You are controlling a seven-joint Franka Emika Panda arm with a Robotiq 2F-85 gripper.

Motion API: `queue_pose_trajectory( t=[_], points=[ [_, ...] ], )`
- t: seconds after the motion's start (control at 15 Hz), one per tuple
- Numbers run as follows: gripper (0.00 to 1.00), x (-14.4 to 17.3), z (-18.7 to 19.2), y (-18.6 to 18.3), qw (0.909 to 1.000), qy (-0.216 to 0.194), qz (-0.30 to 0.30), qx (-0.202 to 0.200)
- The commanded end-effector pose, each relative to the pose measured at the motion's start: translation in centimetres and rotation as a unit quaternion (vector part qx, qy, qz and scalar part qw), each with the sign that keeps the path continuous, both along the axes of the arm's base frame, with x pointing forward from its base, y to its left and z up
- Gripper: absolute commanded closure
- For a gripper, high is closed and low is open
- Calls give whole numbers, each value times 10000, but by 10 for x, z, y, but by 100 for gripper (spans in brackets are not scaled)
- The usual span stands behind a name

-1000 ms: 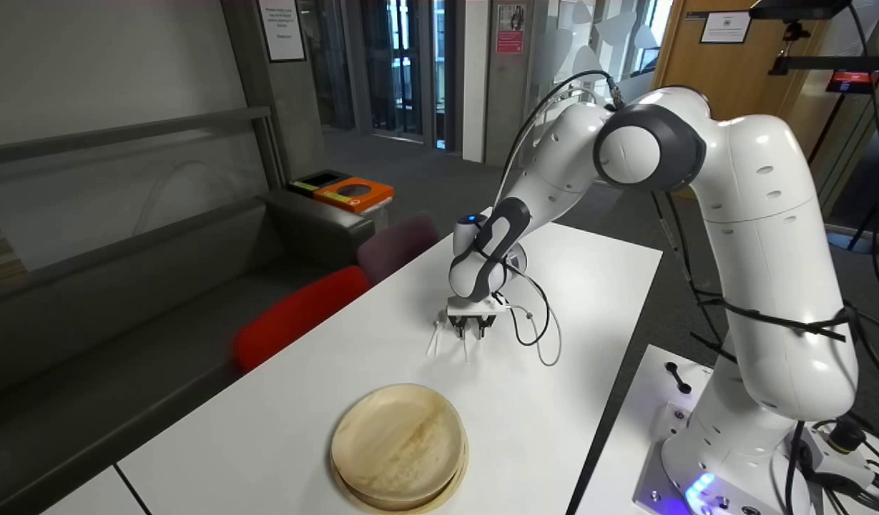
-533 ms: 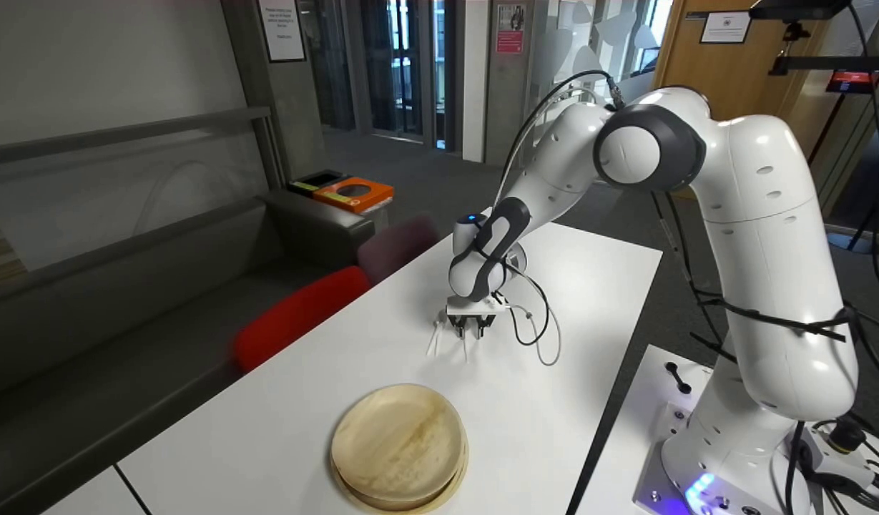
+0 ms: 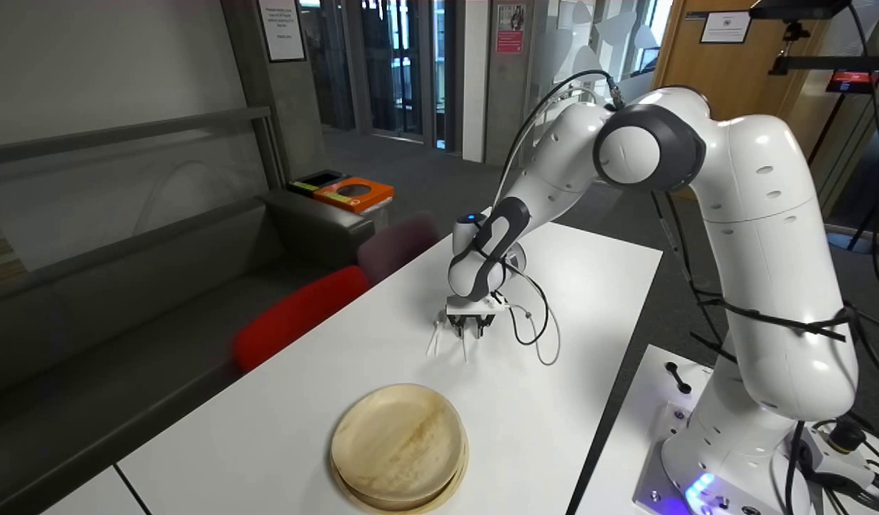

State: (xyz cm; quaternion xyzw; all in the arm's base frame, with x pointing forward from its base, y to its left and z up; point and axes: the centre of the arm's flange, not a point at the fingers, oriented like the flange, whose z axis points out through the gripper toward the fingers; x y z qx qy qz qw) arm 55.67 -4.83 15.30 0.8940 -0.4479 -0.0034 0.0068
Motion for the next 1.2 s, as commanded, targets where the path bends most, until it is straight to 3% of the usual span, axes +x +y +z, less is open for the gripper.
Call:
queue_pose_trajectory(
  t=[0.0,0.67,1.0,1.13],
  points=[
    [53,7,1,-3,9999,85,89,89],
    [55,10,-1,0,9999,84,114,82],
    [82,11,0,0,9999,75,119,83],
    [87,12,1,0,9999,72,119,85]
  ],
)
